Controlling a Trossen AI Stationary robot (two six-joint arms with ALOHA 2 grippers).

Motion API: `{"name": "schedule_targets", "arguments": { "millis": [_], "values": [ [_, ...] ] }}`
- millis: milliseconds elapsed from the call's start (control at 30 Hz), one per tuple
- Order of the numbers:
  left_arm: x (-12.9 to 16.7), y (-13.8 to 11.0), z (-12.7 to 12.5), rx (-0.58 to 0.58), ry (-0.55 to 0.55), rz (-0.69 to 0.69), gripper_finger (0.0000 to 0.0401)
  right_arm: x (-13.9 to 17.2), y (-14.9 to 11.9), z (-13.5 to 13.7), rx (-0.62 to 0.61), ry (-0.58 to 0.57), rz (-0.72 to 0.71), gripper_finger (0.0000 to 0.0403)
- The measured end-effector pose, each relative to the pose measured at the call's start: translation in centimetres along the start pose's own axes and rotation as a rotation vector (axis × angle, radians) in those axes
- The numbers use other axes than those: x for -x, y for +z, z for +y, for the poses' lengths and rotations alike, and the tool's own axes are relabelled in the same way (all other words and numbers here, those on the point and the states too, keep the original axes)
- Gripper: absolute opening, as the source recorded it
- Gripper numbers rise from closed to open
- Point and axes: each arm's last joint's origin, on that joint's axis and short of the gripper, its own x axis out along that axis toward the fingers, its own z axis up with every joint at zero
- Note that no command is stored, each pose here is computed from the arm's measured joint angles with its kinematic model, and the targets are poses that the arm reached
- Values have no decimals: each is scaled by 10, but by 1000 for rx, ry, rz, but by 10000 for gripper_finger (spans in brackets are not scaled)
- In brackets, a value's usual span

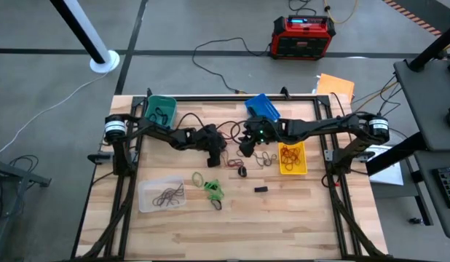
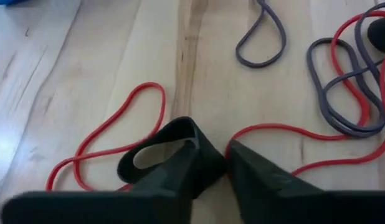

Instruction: Sort rubber bands into baskets

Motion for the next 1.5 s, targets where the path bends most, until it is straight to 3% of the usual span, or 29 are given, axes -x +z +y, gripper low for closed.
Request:
{"name": "schedule_targets", "arguments": {
  "millis": [133,533,700,867,1033,1267,1500],
  "values": [
    [0,0,0,19,7,-3,10,-1,-3,-1,-16,-3,9,148],
    [19,15,1,32,8,-55,1,-2,-9,-3,-31,-10,26,148],
    [51,21,3,-16,11,4,0,-3,-10,-3,-31,-12,31,148],
    [97,18,22,-12,119,132,0,-3,-10,-3,-30,-11,31,148],
    [138,1,63,162,239,213,0,-3,-10,-3,-29,-11,30,148],
    [176,-35,107,549,411,290,0,-3,-10,-3,-29,-9,26,148],
    [190,-38,116,651,468,239,0,-3,-10,-3,-21,-7,24,148]
  ]
}}
